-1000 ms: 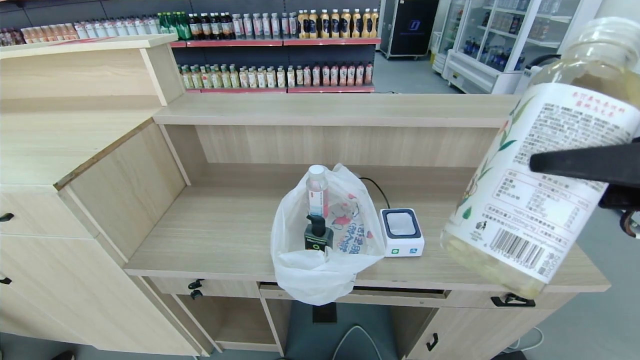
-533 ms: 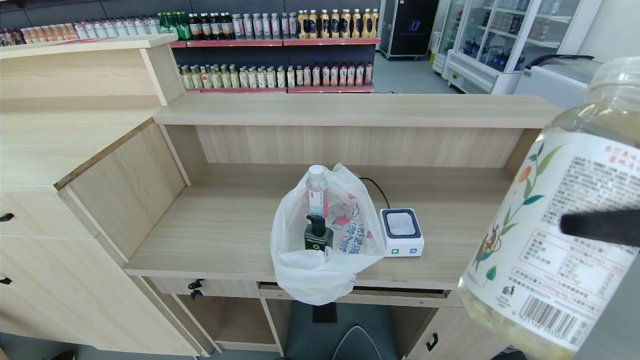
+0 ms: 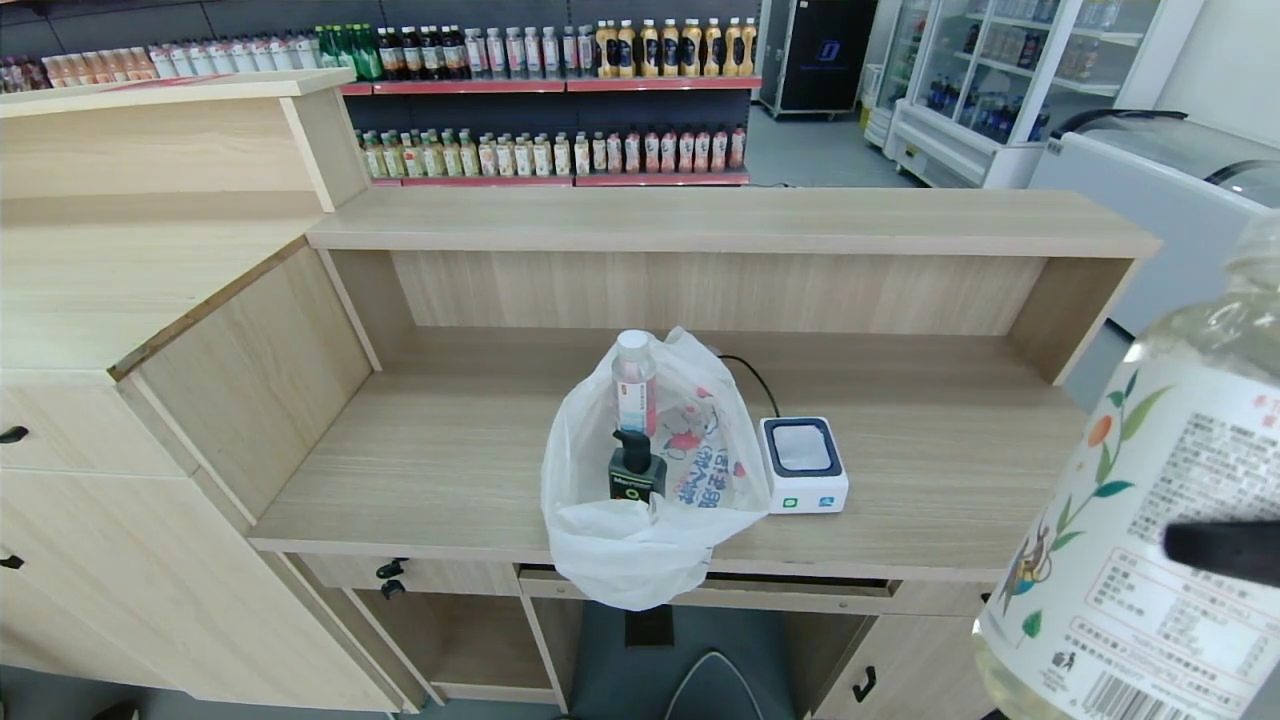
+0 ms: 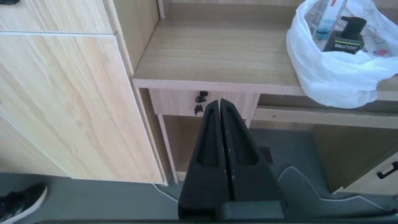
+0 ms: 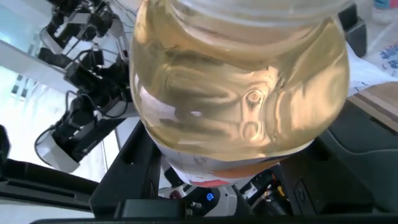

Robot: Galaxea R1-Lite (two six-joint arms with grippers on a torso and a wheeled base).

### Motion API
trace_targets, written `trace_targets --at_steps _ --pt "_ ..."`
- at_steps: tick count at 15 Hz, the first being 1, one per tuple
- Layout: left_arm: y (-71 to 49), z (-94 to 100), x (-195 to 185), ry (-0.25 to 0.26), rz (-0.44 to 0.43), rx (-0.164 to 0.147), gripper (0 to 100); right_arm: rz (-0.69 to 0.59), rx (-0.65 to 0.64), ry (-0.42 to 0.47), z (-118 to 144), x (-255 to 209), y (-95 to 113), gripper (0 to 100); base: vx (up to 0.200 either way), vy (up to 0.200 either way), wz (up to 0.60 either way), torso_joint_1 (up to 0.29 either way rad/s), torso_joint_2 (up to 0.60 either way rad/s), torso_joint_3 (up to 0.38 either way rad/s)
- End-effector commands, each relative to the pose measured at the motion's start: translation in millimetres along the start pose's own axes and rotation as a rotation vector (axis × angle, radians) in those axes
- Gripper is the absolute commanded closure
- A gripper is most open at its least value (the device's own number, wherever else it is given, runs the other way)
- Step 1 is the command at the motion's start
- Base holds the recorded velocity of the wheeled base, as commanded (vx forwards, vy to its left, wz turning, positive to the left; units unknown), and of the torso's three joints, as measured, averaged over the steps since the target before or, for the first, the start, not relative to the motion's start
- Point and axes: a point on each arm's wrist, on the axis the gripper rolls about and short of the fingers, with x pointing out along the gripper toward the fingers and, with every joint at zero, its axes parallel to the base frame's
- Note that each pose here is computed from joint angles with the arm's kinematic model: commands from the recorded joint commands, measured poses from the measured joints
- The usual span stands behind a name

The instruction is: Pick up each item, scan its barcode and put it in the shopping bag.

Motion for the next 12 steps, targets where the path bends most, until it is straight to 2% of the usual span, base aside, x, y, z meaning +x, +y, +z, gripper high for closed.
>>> trace_targets --at_steps 1,12 --pt "0.0 0.0 0.0 0.000 0.001 0.000 100 -0.023 -0.015 0.000 -5.3 -1.7 -0.8 100 0.000 0.000 0.00 0.000 0.00 0.000" --pt "0.0 0.0 0.0 0.000 0.000 0.000 100 -0.019 -0.033 -0.018 0.6 -1.9 0.9 100 0.000 0.000 0.00 0.000 0.00 0.000"
